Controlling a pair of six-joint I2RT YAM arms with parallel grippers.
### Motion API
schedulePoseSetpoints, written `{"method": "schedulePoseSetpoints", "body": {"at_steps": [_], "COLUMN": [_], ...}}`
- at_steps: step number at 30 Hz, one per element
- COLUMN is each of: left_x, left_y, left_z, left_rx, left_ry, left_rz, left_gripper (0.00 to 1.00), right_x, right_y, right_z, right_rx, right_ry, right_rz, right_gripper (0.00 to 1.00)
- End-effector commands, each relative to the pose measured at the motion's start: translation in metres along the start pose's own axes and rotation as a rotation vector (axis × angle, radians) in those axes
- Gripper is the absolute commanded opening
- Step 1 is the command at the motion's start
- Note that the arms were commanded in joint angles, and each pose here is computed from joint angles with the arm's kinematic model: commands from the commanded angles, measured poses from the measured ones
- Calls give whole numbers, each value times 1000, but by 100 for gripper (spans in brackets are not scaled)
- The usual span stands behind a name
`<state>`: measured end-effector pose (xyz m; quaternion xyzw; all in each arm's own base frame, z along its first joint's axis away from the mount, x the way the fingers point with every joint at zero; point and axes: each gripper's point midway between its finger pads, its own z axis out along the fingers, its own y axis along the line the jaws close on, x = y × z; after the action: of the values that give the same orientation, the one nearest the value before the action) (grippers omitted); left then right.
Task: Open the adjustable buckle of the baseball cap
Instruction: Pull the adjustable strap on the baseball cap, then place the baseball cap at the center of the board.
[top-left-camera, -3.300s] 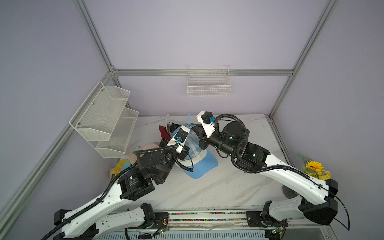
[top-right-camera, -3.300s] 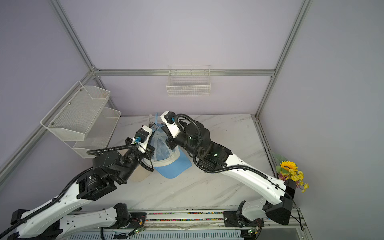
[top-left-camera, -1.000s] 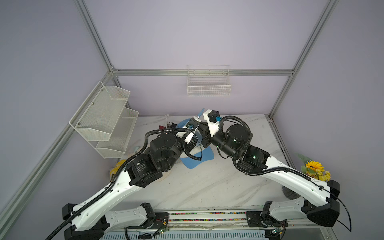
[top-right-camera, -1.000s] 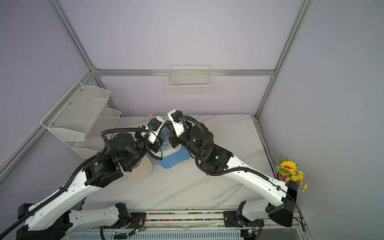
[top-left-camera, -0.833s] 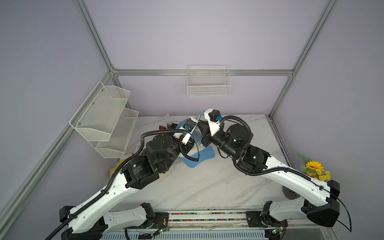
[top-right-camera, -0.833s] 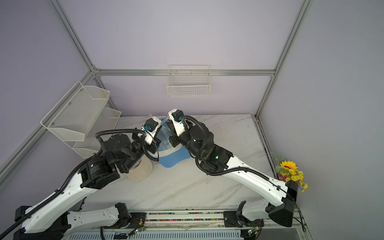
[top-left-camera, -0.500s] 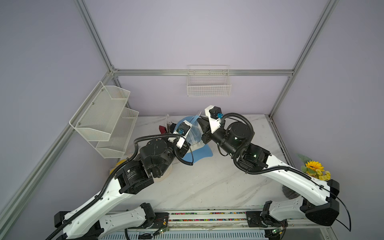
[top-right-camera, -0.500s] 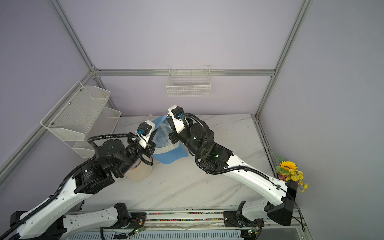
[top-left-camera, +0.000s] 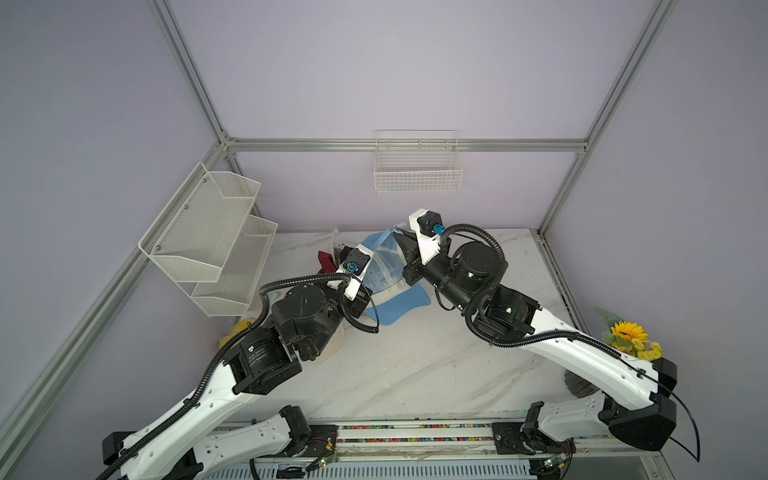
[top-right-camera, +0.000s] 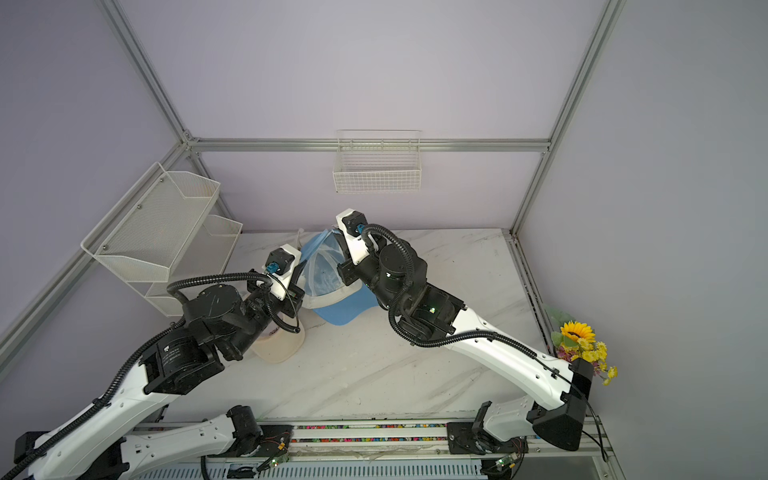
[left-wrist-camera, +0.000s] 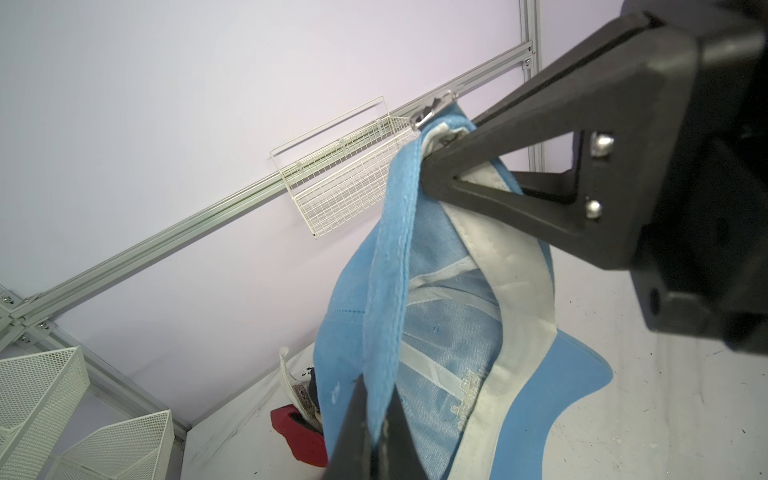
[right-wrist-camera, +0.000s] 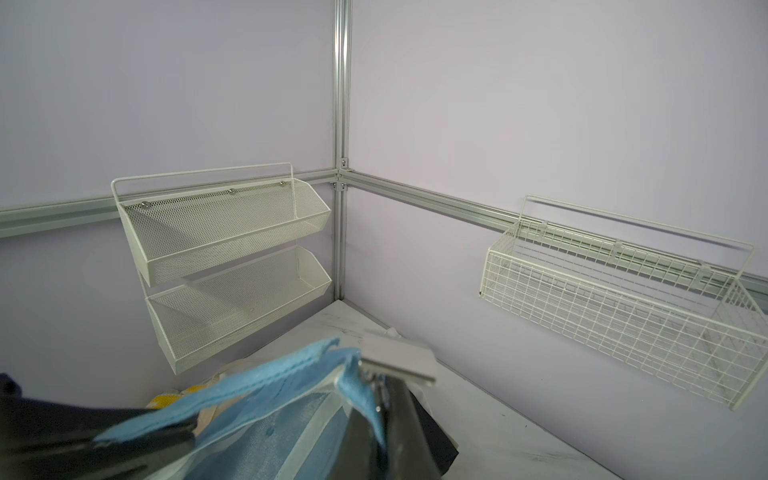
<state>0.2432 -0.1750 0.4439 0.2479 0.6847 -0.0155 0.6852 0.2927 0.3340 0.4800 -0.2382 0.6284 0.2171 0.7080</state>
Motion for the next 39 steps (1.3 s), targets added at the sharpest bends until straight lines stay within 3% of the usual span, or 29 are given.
{"method": "schedulePoseSetpoints", "body": {"at_steps": [1,7,11,24,39], "left_x": [-5,4,17,31,90], "left_y": [13,22,23,9,-15], "left_z": [-3,8,34,118,194], "left_rx": [-51,-100,-40,89,158], "left_ry": [-33,-65,-30,29,143], "left_rz": [-44,-94,-182,-294,-351], "left_gripper": [0,0,0,0,0], "right_x": [-13,3,18,76,158], "right_y": [-13,-29,-51,-108,-148], "right_z": [-1,-2,-8,-5,10], "right_rx": [53,118,178,318,364], "right_ry": [-35,21,86,259,461], "right_rz": [5,-24,-41,3,58], "right_gripper": [0,0,0,0,0]}}
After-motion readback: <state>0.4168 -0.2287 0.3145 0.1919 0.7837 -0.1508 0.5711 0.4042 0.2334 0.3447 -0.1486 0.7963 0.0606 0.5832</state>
